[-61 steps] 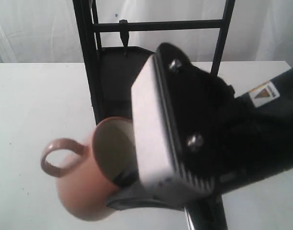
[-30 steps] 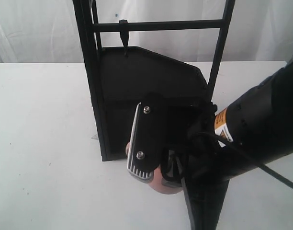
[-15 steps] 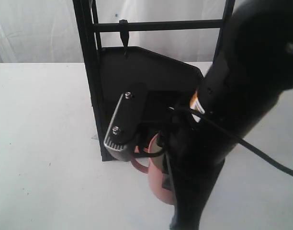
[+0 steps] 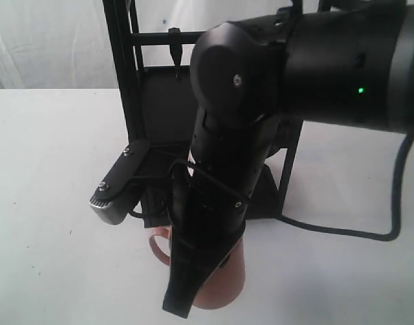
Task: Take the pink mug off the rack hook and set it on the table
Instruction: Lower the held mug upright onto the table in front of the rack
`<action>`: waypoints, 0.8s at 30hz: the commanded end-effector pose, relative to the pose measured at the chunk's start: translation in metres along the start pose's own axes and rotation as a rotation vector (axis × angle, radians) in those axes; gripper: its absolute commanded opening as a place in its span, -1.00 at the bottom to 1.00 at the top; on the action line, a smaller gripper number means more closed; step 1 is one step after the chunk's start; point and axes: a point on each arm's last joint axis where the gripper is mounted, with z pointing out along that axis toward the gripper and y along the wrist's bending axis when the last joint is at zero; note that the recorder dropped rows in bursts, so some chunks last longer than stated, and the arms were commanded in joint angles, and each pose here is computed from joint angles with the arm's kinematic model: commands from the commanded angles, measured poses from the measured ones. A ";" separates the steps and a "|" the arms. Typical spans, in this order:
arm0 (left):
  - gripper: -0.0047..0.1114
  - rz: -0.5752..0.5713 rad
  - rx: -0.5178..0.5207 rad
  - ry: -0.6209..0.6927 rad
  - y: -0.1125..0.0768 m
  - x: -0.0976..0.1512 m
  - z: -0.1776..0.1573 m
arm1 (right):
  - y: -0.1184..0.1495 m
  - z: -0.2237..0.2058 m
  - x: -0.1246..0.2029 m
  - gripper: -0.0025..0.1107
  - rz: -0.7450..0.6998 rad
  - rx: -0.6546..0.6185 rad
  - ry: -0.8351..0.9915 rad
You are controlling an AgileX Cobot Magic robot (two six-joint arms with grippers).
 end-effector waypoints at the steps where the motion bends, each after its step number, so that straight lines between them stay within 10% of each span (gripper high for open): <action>1: -0.92 -0.010 0.008 -0.006 -0.001 0.000 0.000 | -0.003 0.007 -0.005 -0.96 0.009 -0.001 0.000; 24: -0.92 -0.010 0.008 -0.006 -0.001 0.000 0.000 | -0.016 0.034 -0.015 -0.96 0.025 0.051 0.003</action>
